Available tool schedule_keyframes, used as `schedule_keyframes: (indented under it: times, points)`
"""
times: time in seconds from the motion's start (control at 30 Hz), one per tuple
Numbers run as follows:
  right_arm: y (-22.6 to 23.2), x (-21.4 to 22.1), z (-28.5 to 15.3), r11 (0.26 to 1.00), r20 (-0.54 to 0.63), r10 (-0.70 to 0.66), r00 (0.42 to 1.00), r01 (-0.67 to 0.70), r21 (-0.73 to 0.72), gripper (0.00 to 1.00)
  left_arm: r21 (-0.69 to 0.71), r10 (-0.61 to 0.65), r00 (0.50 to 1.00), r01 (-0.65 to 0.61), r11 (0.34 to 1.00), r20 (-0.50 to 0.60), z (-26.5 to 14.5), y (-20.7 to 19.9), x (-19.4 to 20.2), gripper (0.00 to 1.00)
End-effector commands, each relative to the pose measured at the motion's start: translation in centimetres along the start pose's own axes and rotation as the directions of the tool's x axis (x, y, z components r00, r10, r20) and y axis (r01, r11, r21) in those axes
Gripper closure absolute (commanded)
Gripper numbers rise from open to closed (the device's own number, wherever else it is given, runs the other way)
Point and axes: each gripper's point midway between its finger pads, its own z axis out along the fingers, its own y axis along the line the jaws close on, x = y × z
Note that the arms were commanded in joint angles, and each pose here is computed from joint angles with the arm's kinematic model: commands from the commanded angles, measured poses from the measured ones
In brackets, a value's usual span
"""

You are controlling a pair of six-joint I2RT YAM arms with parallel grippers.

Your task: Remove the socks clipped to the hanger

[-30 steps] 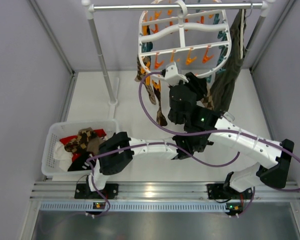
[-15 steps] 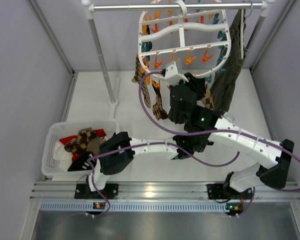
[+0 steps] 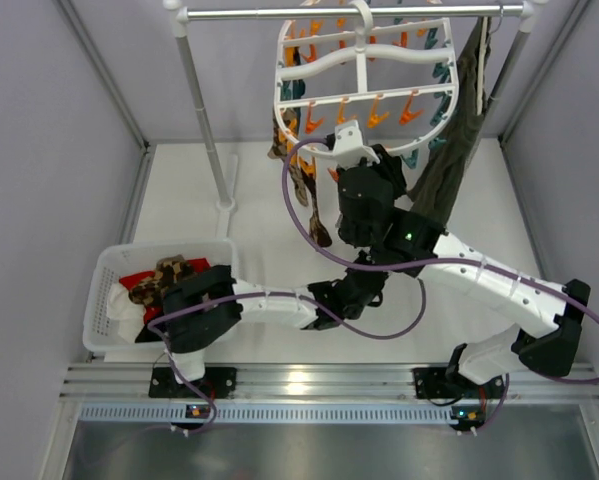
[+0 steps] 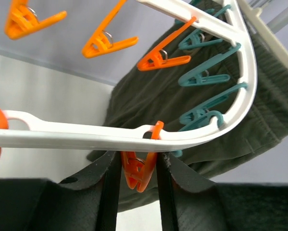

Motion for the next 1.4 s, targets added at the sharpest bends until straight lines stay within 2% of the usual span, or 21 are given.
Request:
schedule_keyframes:
  times: [0.0,0.1,0.17,0.23,0.27,0.37,0.4,0.43,0.5,0.53,0.63,0.8,0.97,1.0,1.07,1.1,1.2,1.27,1.3,1.33,1.37]
  points:
    - [-1.0,-0.8,-0.3,0.990,0.010,0.130,0.992,-0.129,-0.060,0.68,0.030,-0.237,0.970,0.236,0.971,0.047,-2.9,1.5,-2.7,1.00]
    - [-0.3,-0.7,-0.6,0.974,0.010,0.192,0.981,-0.190,-0.128,0.52,0.006,-0.277,0.961,0.277,0.961,-0.006,-4.9,3.1,-1.0,1.00]
    - [0.2,-0.3,-1.0,0.964,0.000,0.205,0.979,-0.202,-0.171,0.46,-0.044,-0.286,0.956,0.284,0.958,-0.059,-6.1,4.4,0.6,1.00]
    - [0.2,0.2,-1.4,0.955,-0.009,0.213,0.977,-0.210,-0.209,0.32,-0.082,-0.336,0.939,0.330,0.940,-0.076,-7.3,5.6,1.0,1.00]
    - [0.8,0.2,-1.7,0.938,-0.015,0.242,0.970,-0.237,-0.253,0.28,-0.103,-0.320,0.940,0.309,0.946,-0.118,-8.0,6.2,2.5,1.00]
    - [1.1,0.6,-2.6,0.896,-0.027,0.293,0.956,-0.284,-0.341,0.21,-0.121,-0.372,0.919,0.357,0.926,-0.130,-9.7,7.5,2.4,1.00]
    - [0.4,0.7,-3.1,0.876,-0.026,0.325,0.945,-0.312,-0.367,0.15,-0.138,-0.349,0.922,0.329,0.934,-0.167,-10.4,8.1,3.3,1.00]
    - [0.9,1.3,-3.4,0.864,-0.032,0.320,0.947,-0.305,-0.400,0.12,-0.147,-0.377,0.912,0.356,0.923,-0.162,-11.1,8.8,2.8,1.00]
    - [1.2,1.1,-4.9,0.791,-0.030,0.360,0.933,-0.322,-0.520,0.01,-0.172,-0.364,0.910,0.333,0.927,-0.200,-12.4,10.0,3.7,1.00]
    - [2.6,1.5,-5.9,0.743,-0.032,0.351,0.936,-0.299,-0.598,0.01,-0.182,-0.399,0.898,0.367,0.912,-0.186,-13.0,10.7,3.2,1.00]
    - [3.3,1.9,-8.1,0.631,-0.053,0.407,0.912,-0.323,-0.705,0.01,-0.219,-0.437,0.874,0.394,0.893,-0.212,-14.9,12.7,3.4,1.00]
    - [2.4,2.4,-9.4,0.565,-0.051,0.474,0.879,-0.347,-0.749,0.01,-0.296,-0.505,0.835,0.436,0.850,-0.218,-17.1,16.5,4.1,1.00]
    - [2.2,3.7,-9.5,0.563,-0.046,0.488,0.872,-0.354,-0.747,0.01,-0.394,-0.566,0.792,0.456,0.798,-0.230,-19.2,21.2,5.4,1.00]
    - [2.1,3.9,-9.4,0.566,-0.045,0.487,0.872,-0.355,-0.744,0.01,-0.467,-0.599,0.777,0.463,0.754,-0.196,-19.3,23.7,5.9,1.00]
    - [2.1,4.1,-9.3,0.565,-0.046,0.497,0.866,-0.363,-0.741,0.01,-0.524,-0.625,0.768,0.477,0.705,-0.141,-20.4,26.8,5.8,1.00]
    - [2.0,4.1,-9.3,0.565,-0.043,0.503,0.863,-0.366,-0.740,0.01,-0.582,-0.650,0.753,0.483,0.655,-0.106,-21.0,29.0,6.2,1.00]
    - [2.0,4.4,-9.3,0.566,-0.035,0.506,0.862,-0.363,-0.740,0.01,-0.666,-0.674,0.738,0.490,0.562,-0.026,-22.7,33.1,6.2,1.00]
    - [2.0,4.4,-9.2,0.567,-0.035,0.509,0.860,-0.365,-0.738,0.01,-0.696,-0.694,0.720,0.494,0.521,-0.009,-22.9,34.5,6.5,1.00]
    - [1.9,4.4,-9.2,0.565,-0.036,0.511,0.859,-0.367,-0.739,0.01,-0.730,-0.712,0.702,0.493,0.473,0.013,-23.2,35.9,6.9,1.00]
    - [2.0,4.6,-9.2,0.567,-0.035,0.509,0.860,-0.366,-0.738,0.01,-0.716,-0.737,0.675,0.500,0.488,-0.030,-22.3,35.5,7.5,1.00]
    - [1.7,4.5,-9.2,0.566,-0.032,0.516,0.856,-0.369,-0.737,0.00,-0.741,-0.758,0.652,0.504,0.444,-0.010,-22.6,36.6,8.1,1.00]
